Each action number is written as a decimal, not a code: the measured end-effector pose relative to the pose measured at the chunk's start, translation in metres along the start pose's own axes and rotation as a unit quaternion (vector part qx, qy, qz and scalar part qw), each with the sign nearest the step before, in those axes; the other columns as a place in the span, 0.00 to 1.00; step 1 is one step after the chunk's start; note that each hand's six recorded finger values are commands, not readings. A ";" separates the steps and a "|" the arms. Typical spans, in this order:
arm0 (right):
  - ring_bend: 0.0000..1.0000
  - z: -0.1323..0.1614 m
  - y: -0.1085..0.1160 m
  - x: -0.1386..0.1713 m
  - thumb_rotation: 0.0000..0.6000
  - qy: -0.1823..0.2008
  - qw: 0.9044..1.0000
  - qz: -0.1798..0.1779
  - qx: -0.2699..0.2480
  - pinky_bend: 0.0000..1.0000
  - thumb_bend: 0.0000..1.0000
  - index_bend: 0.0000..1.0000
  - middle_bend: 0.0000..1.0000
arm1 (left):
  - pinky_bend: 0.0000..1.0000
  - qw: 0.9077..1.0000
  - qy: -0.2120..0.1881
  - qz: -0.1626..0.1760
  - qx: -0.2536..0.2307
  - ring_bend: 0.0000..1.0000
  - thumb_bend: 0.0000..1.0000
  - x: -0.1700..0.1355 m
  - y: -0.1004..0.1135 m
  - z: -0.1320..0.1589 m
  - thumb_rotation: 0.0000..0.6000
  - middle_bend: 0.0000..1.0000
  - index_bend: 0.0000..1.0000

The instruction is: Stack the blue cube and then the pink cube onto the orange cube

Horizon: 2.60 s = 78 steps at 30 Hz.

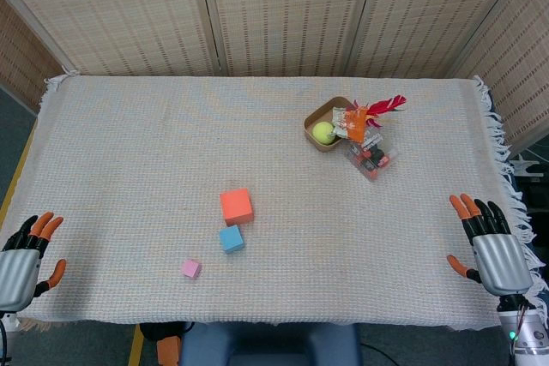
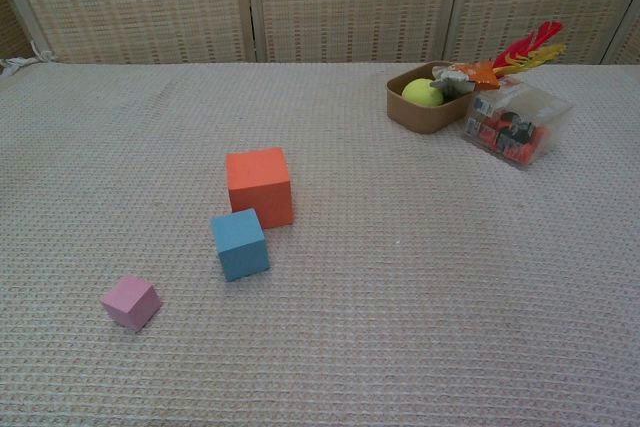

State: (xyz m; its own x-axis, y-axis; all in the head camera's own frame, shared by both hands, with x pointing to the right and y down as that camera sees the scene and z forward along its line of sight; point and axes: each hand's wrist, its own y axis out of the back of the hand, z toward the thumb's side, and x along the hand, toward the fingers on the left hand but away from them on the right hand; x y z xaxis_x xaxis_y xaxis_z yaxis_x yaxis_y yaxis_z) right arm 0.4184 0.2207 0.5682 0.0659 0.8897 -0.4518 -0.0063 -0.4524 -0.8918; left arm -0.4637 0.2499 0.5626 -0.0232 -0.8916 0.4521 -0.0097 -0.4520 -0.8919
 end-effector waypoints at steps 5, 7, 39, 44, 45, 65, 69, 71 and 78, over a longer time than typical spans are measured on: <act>0.00 0.000 0.002 0.002 1.00 0.000 1.000 -0.003 -0.001 0.00 0.12 0.00 0.00 | 0.32 1.000 -0.013 -0.008 -0.008 0.06 0.39 -0.002 -0.006 0.010 1.00 0.07 0.11; 0.00 0.000 0.002 0.002 1.00 -0.001 1.000 -0.003 -0.001 0.00 0.12 0.00 0.00 | 0.39 0.999 -0.027 -0.014 -0.014 0.11 0.38 -0.002 -0.011 0.019 1.00 0.10 0.11; 0.00 0.000 -0.003 0.002 1.00 -0.009 1.000 0.012 0.003 0.00 0.12 0.00 0.00 | 1.00 0.929 -0.356 -0.029 0.094 1.00 0.34 0.076 -0.064 0.180 1.00 1.00 0.20; 0.00 -0.002 -0.001 0.002 1.00 -0.014 1.000 0.006 0.003 0.00 0.12 0.00 0.00 | 1.00 0.918 -0.382 -0.031 0.098 1.00 0.33 0.079 -0.071 0.197 1.00 1.00 0.19; 0.00 -0.003 -0.001 0.002 1.00 -0.015 1.000 0.006 0.003 0.00 0.12 0.00 0.00 | 1.00 0.916 -0.386 -0.032 0.101 1.00 0.33 0.080 -0.072 0.200 1.00 1.00 0.18; 0.00 -0.009 0.003 0.002 1.00 -0.025 1.000 0.007 0.001 0.00 0.12 0.00 0.00 | 1.00 0.902 -0.404 -0.059 0.141 1.00 0.33 0.101 -0.098 0.236 1.00 1.00 0.14; 0.00 -0.009 0.004 0.002 1.00 -0.026 1.000 0.009 0.000 0.00 0.12 0.00 0.00 | 1.00 0.899 -0.413 -0.051 0.137 1.00 0.33 0.101 -0.096 0.244 1.00 1.00 0.14; 0.00 -0.009 0.004 0.002 1.00 -0.027 1.000 0.009 -0.001 0.00 0.12 0.00 0.00 | 1.00 0.897 -0.416 -0.048 0.139 1.00 0.33 0.100 -0.096 0.246 1.00 1.00 0.14; 0.00 -0.010 0.006 0.004 1.00 -0.029 1.000 0.009 -0.002 0.00 0.12 0.00 0.00 | 1.00 0.887 -0.426 -0.045 0.175 1.00 0.33 0.104 -0.101 0.251 1.00 1.00 0.13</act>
State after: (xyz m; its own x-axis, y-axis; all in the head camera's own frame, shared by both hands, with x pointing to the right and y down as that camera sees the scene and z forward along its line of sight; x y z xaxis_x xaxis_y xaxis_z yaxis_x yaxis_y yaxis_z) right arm 0.4291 0.2205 0.5612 0.0074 0.8831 -0.4692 -0.0024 -0.4692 -0.8831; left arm -0.2147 0.1959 0.6999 0.7263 -0.4796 0.4924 0.3412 -0.3704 -0.8639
